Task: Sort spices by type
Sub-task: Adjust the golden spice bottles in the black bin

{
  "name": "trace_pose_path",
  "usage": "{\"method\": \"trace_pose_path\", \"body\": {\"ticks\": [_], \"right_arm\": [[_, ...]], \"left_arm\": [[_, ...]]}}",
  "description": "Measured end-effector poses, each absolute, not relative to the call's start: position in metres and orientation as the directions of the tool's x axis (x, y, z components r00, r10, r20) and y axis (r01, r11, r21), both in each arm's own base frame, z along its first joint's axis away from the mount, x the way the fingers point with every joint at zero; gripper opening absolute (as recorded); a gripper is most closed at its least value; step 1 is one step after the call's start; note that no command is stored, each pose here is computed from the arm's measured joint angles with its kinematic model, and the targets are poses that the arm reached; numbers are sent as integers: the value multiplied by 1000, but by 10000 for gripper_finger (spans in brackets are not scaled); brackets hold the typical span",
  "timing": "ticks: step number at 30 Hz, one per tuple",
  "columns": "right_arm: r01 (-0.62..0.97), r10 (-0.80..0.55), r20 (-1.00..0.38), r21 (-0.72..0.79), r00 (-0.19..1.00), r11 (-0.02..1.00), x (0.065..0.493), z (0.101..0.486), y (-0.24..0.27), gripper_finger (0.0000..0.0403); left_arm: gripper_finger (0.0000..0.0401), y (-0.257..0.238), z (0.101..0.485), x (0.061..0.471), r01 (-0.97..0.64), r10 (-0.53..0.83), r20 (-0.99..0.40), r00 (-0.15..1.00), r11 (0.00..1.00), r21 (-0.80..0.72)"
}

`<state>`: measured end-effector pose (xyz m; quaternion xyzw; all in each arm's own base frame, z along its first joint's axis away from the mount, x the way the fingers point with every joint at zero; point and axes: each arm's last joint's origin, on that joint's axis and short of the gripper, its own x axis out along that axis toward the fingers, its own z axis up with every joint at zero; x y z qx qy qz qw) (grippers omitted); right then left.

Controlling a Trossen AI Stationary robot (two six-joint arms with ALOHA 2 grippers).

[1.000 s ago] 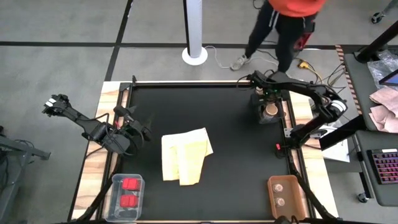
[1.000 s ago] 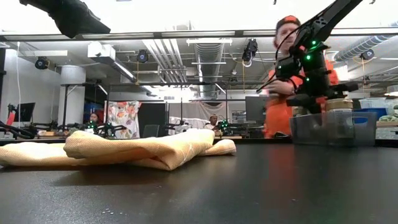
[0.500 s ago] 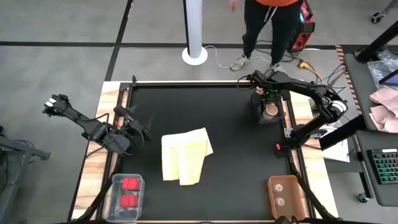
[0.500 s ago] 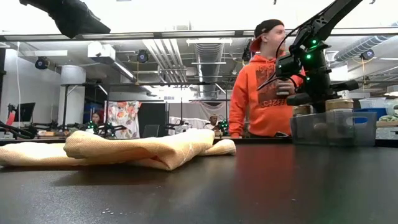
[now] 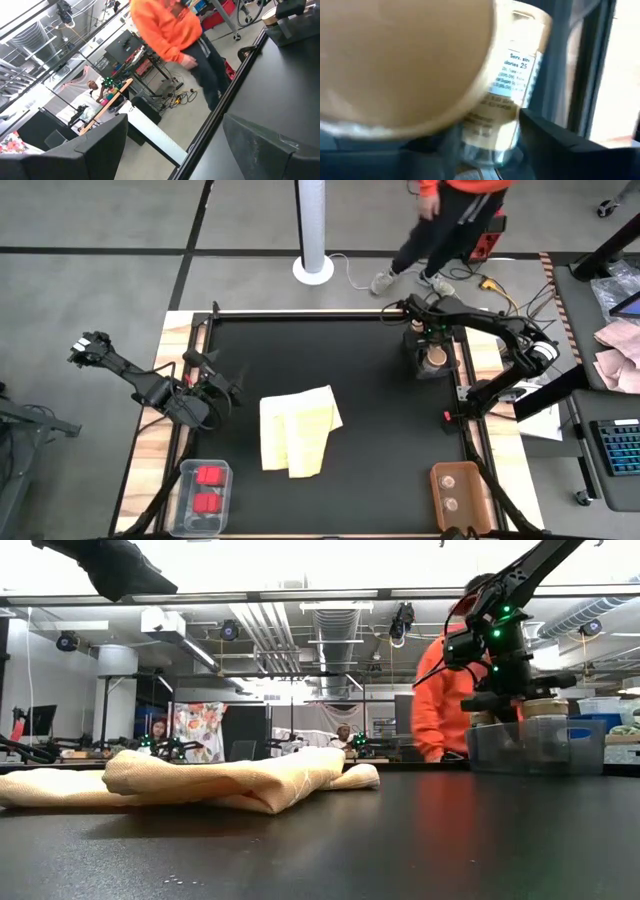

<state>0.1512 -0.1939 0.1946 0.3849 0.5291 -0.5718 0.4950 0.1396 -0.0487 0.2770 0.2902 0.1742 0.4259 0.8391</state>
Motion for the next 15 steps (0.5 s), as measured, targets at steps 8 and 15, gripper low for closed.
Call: {"method": "trace_pose_path", "body": {"ticks": [8,15], "right_arm": [[972,-149,-964,-231,-222,45,152,174,-195,277],[970,-119,-966,-237,-230,51,156,159,-200,308]], "left_arm": [[311,-49,277,140,-612,816,-45,577,469,637],[311,-49,277,140,-613,816,-45,577,469,637]]}}
